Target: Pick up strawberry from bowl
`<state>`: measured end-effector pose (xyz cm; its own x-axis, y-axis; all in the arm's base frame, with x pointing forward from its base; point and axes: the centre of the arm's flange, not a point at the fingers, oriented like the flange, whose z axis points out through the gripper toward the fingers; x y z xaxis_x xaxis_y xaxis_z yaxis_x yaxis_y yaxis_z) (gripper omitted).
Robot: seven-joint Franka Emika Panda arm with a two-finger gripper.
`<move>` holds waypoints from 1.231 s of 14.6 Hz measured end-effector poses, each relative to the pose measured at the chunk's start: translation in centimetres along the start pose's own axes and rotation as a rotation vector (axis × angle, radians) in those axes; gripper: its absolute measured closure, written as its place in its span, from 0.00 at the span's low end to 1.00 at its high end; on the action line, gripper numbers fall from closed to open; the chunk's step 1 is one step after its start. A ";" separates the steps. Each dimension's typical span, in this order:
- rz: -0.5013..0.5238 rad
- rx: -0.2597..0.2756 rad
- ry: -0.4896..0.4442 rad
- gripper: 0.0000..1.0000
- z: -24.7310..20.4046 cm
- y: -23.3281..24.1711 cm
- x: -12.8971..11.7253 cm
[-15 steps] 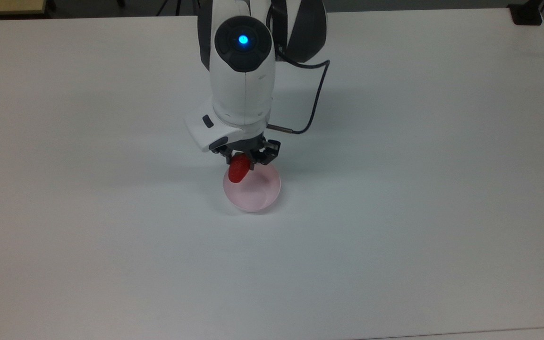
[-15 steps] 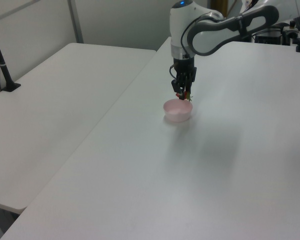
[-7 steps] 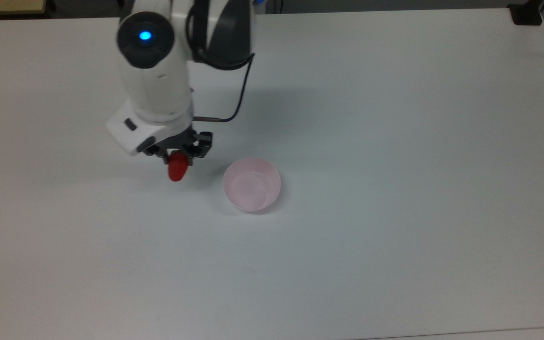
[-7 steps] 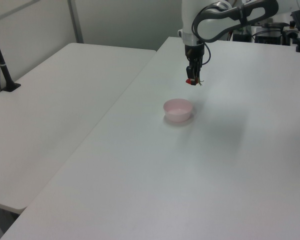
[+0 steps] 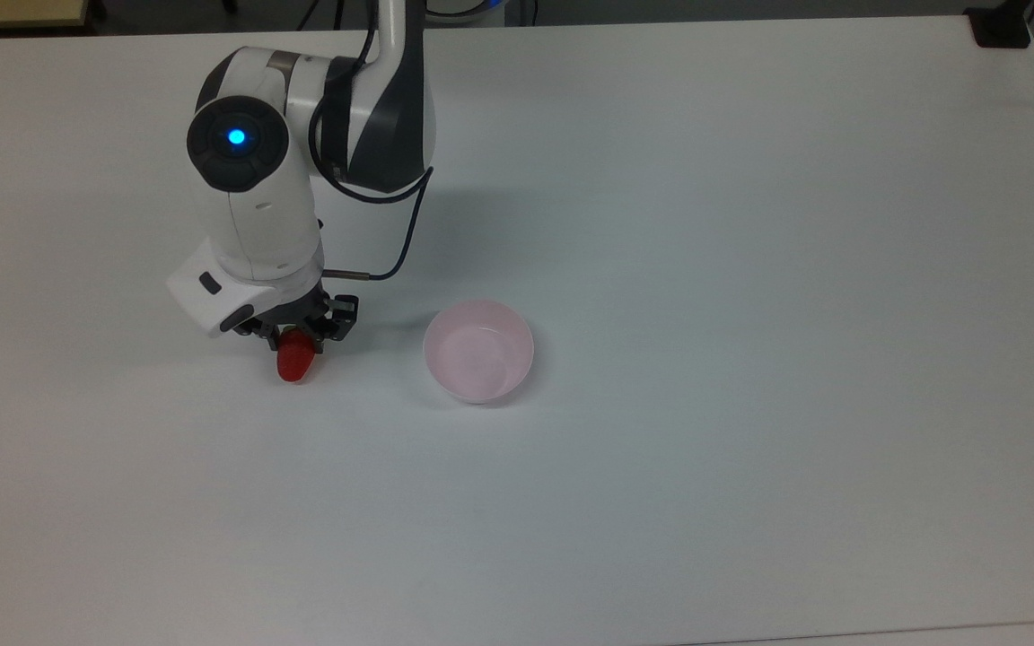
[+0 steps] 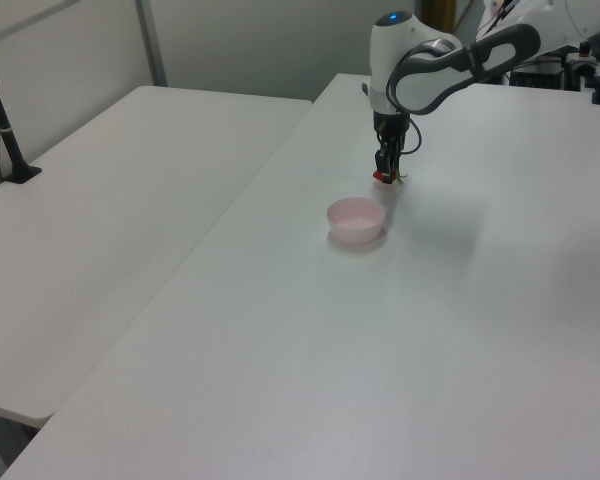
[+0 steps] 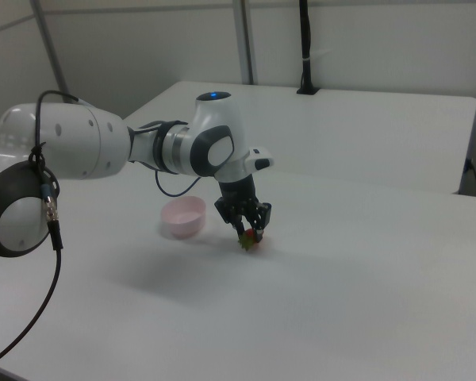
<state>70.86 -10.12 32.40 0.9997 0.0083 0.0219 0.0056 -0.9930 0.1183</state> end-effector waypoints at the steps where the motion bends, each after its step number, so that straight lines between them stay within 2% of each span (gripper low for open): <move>1: 0.001 -0.001 -0.002 0.55 0.2 0.1 0.0; 4: 0.001 -0.002 0.001 0.48 0.0 0.2 0.0; 5: 0.002 -0.002 0.003 0.39 -0.1 0.2 0.1; 6: 0.002 -0.003 0.009 0.24 -0.5 0.3 0.1; 8: 0.005 -0.007 0.033 0.04 -2.3 0.4 0.3; 9: 0.005 -0.007 0.037 0.00 -4.0 0.4 0.2; 13: -0.007 -0.007 0.032 0.00 -13.2 -1.4 -1.8; 18: 0.043 -0.002 0.011 0.00 -22.8 -7.8 -5.7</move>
<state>64.56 0.27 54.00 0.9987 -0.0333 0.0384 -0.0377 -0.9922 0.1189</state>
